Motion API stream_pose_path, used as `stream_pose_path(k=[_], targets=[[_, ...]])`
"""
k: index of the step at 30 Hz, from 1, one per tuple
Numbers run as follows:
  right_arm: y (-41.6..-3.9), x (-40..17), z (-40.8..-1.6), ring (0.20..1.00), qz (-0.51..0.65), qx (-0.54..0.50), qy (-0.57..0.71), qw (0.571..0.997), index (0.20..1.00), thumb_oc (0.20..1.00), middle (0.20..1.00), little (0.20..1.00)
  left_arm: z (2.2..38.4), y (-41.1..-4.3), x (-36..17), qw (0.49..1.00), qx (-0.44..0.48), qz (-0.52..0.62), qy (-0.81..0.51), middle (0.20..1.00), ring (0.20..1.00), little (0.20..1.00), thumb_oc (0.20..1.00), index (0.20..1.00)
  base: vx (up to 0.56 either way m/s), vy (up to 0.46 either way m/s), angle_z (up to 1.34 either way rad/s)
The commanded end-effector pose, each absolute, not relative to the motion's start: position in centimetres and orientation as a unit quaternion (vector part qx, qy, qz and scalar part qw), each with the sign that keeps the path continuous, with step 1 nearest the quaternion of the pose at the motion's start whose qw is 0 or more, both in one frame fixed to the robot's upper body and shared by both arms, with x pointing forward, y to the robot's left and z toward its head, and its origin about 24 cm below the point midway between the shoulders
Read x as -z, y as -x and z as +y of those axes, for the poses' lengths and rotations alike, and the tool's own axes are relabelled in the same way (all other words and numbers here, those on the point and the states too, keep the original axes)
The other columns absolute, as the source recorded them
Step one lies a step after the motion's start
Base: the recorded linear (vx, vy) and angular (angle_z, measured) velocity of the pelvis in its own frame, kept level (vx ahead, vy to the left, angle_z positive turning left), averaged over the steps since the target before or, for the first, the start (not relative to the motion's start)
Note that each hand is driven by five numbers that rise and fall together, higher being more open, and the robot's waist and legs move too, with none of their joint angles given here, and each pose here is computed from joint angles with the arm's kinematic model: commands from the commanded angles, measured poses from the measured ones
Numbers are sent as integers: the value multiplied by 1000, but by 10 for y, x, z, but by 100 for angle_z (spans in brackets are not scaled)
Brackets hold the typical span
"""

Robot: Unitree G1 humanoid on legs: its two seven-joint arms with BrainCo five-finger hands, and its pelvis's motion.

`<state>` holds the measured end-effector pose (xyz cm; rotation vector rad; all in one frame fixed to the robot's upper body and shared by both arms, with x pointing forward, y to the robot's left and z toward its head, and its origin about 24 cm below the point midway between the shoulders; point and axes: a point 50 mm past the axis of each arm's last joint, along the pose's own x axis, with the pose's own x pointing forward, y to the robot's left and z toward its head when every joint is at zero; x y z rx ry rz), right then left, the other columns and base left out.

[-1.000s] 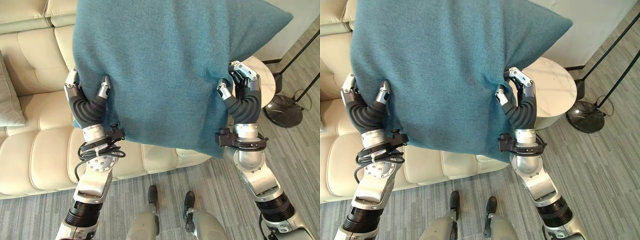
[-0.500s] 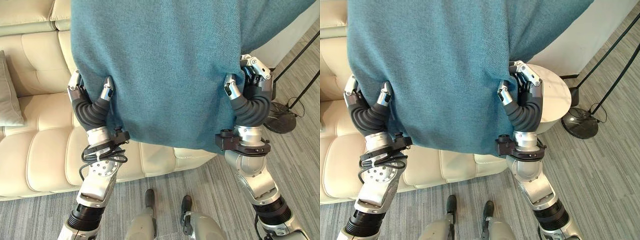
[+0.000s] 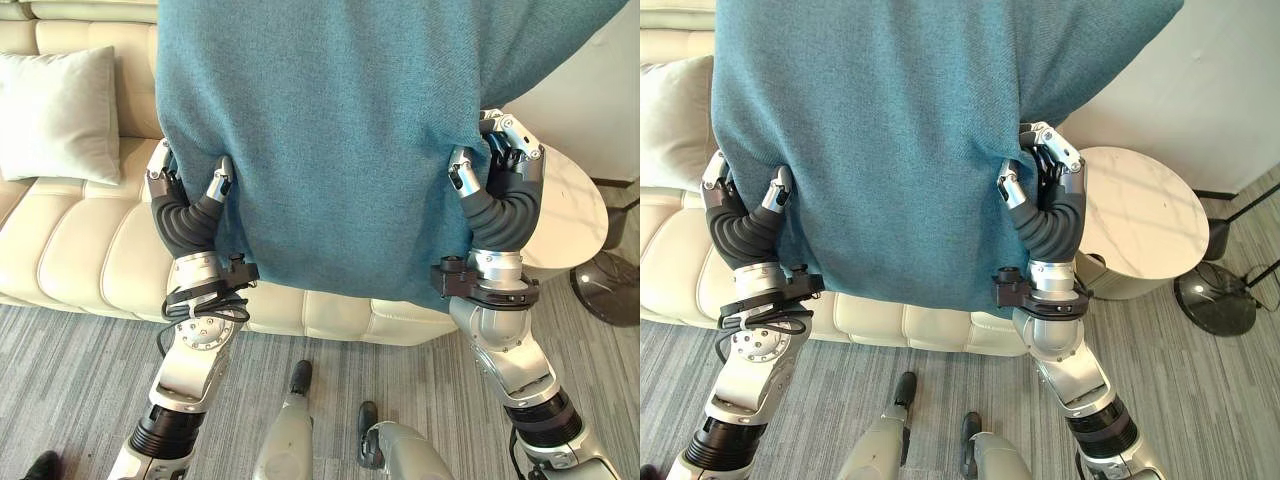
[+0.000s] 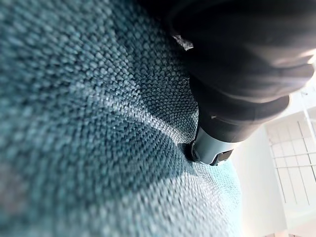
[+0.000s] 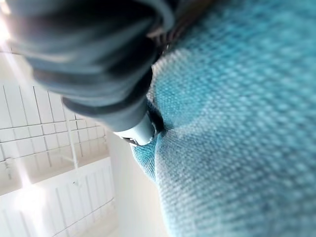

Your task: Pick up all the scattered cushions and arrange them neatly on the sofa.

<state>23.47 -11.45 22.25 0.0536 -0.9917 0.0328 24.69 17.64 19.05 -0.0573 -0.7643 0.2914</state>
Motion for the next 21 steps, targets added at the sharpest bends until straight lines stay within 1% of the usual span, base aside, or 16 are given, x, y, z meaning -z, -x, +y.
stream_pose_path(k=[1,6,12,21], targets=[[-215,-249,-93,200,-551,-107,-71,825,200,200,200,200,157,-222,-232,863,-46,-502,3,200,200,200,200,200,-330,-117,73],[-217,-242,-102,200,-535,-102,-60,836,200,200,200,200,161,-220,-226,871,-47,-490,-2,200,200,200,200,200,-253,-71,72],[-216,-239,-108,200,-533,-100,-48,839,200,200,200,200,160,-221,-225,871,-45,-489,-6,200,200,200,200,200,-83,3,108],[-219,-226,-127,200,-505,-65,-45,860,200,200,200,200,163,-230,-212,889,-51,-455,-19,200,200,200,200,200,-29,194,82]])
